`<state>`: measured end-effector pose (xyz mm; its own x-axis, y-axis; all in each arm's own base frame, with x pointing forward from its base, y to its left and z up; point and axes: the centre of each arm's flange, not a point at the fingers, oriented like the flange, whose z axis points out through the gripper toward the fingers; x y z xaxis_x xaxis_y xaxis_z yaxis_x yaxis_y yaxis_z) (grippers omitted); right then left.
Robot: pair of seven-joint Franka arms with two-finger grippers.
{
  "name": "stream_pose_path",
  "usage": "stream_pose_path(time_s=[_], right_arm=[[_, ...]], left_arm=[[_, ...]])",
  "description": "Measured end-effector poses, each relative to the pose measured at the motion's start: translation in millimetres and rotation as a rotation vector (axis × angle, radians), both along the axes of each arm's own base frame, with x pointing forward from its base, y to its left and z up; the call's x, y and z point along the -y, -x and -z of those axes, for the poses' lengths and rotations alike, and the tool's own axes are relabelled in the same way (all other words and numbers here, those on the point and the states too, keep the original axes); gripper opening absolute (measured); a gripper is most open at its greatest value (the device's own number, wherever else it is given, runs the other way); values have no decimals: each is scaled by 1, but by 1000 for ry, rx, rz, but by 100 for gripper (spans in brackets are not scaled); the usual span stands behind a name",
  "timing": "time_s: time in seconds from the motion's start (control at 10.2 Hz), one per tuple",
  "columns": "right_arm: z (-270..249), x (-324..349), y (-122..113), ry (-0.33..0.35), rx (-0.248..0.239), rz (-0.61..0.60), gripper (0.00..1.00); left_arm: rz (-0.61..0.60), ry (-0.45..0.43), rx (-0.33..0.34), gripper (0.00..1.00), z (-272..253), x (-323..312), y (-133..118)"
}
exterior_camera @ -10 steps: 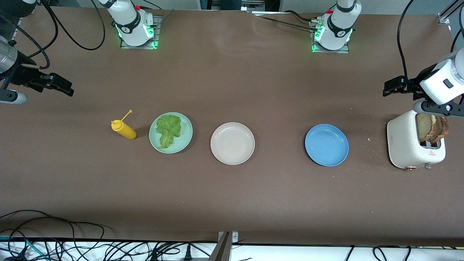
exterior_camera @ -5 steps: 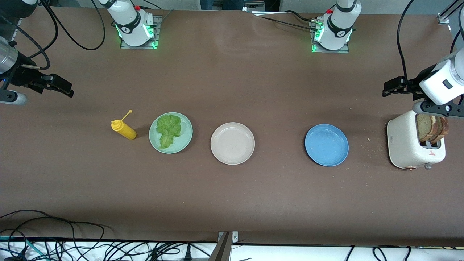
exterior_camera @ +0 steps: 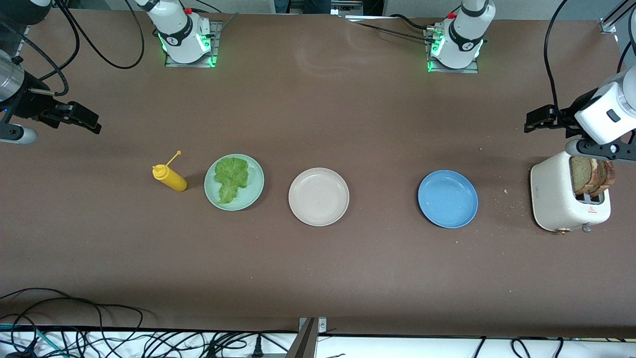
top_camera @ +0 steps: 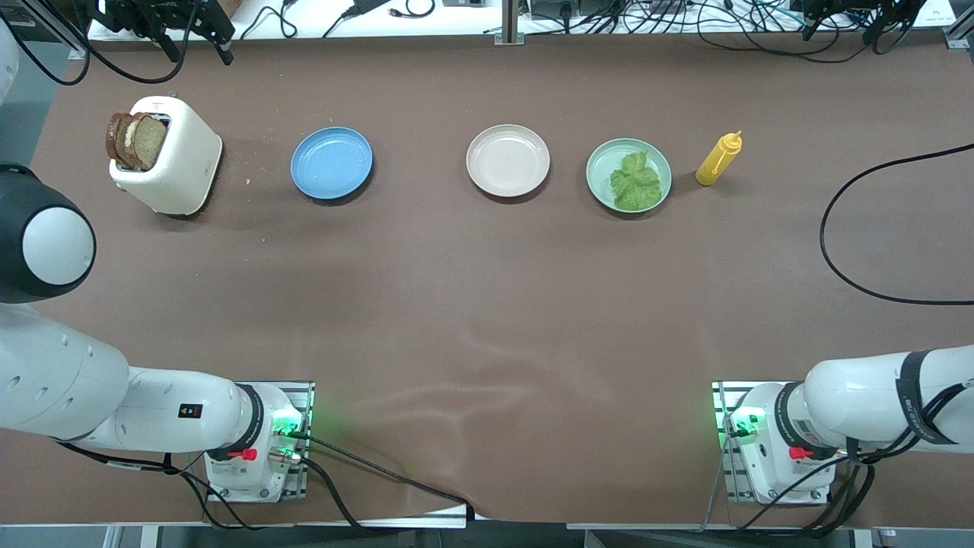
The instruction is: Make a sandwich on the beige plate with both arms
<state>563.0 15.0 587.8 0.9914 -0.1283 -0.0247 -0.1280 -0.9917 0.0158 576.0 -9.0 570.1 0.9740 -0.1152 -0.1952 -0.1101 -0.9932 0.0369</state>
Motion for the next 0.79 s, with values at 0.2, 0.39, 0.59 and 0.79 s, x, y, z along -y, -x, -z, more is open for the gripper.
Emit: stream_pose_path(time_s=[0.2,0.39,0.59,0.79], right_arm=[[0,0,0,0,1,0,100],[0,0,-1,0,8,0,100],[1,0,-3,-1,23,0,100],[3,0,-4,-1,23,0,100]], left_arm=[[0,0,0,100,0,0,0],[0,0,0,100,0,0,0],[0,0,0,100,0,0,0],[-2,0,-1,100,1,-1,0]])
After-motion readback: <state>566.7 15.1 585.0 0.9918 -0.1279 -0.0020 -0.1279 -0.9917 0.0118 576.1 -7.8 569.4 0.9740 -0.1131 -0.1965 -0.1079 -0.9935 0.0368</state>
